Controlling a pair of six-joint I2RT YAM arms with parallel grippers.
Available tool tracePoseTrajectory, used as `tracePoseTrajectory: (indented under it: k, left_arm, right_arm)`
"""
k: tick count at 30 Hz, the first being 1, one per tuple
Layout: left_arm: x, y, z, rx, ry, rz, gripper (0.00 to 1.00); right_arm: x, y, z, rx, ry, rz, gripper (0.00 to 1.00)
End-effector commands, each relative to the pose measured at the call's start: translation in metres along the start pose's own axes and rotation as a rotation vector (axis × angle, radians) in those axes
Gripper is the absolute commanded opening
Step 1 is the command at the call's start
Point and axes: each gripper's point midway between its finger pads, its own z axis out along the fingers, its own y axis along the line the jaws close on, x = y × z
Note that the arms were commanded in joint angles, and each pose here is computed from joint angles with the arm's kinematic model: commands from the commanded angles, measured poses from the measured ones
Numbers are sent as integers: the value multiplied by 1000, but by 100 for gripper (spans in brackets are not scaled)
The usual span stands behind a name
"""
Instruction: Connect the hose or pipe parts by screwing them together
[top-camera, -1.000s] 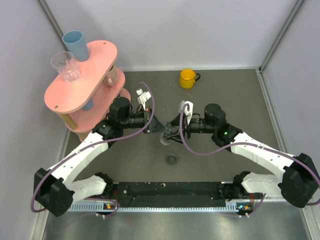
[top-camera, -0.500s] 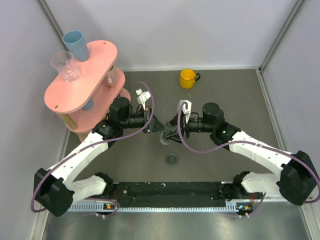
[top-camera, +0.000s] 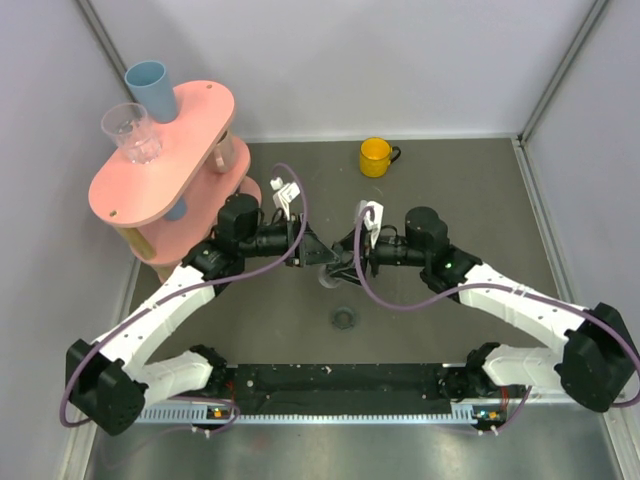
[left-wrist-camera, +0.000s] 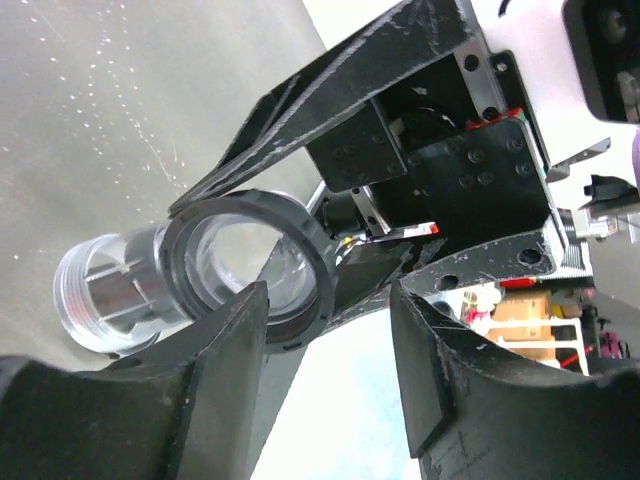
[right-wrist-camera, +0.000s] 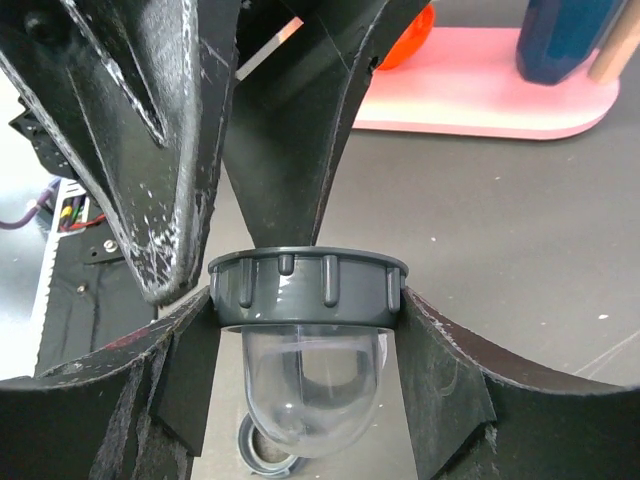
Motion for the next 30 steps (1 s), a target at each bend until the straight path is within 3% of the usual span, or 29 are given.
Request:
tracePoseTrajectory:
  k: [1, 8, 11, 18, 30]
  left_arm:
    - [-22, -19, -19, -42, -89, 67, 56]
    - [-33, 22, -54, -276, -249, -28, 39]
    - [-32, 26, -57, -269, -236, -43, 33]
    - [-22, 24, -39, -147, -175, -58, 29]
    - [-3, 18, -10, -54, -134, -96, 26]
  right_arm:
    - [-42, 1, -12, 43, -107, -134, 27]
    - [-63, 19, -26, 8, -207, -155, 25]
    - [-68, 26, -31, -10, -236, -147, 24]
    - [-95, 44, -40, -68, -384, -145, 23]
    - [-107, 43, -41, -67, -412, -164, 22]
